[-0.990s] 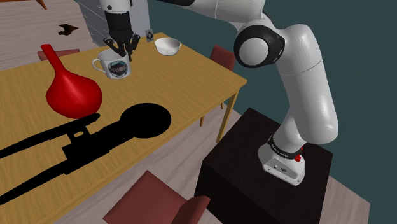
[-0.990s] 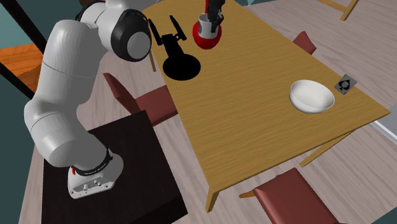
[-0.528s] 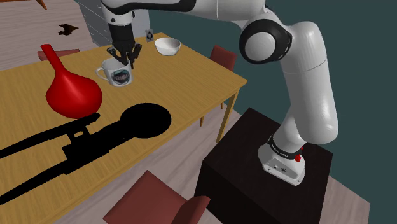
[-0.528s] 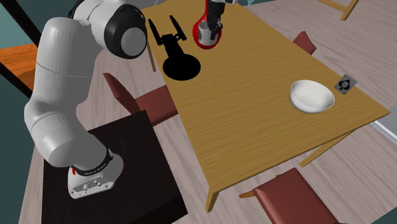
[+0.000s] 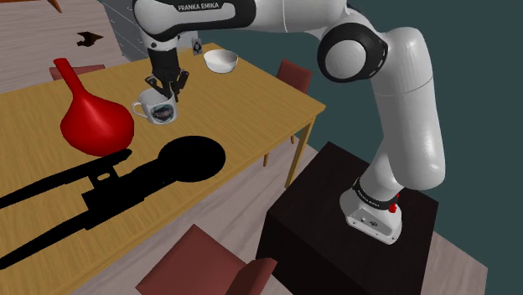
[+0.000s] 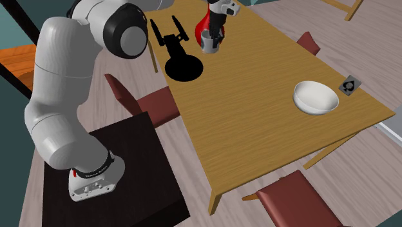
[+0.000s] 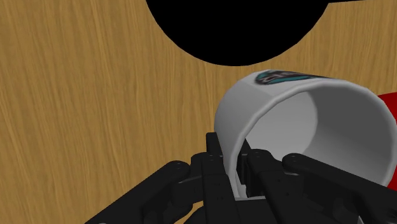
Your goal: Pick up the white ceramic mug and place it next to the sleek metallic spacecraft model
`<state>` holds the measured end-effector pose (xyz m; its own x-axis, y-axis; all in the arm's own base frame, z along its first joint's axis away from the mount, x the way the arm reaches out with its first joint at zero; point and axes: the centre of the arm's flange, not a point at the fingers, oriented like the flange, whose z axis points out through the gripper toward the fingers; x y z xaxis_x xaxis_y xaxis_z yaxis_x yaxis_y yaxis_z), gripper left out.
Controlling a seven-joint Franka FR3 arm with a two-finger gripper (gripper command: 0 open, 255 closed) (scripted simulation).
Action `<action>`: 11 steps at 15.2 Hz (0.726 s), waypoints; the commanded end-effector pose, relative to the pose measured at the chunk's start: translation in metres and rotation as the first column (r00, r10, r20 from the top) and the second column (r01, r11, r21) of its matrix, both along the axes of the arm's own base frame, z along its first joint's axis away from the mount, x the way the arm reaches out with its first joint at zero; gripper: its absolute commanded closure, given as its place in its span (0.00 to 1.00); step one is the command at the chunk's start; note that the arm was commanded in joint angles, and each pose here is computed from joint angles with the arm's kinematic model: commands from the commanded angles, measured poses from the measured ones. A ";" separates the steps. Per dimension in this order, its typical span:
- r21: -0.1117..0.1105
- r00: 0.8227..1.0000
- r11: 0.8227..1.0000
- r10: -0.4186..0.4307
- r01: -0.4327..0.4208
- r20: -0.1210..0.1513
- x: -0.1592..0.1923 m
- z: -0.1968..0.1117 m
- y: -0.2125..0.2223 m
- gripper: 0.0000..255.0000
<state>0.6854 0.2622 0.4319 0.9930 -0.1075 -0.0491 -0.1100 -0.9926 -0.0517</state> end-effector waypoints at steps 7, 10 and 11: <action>0.000 1.000 1.000 0.000 0.000 0.001 0.001 -0.042 0.000 1.00; 0.000 1.000 1.000 0.000 0.000 0.001 0.001 -0.058 0.000 1.00; 0.000 1.000 1.000 0.000 0.000 0.001 0.001 -0.063 0.000 1.00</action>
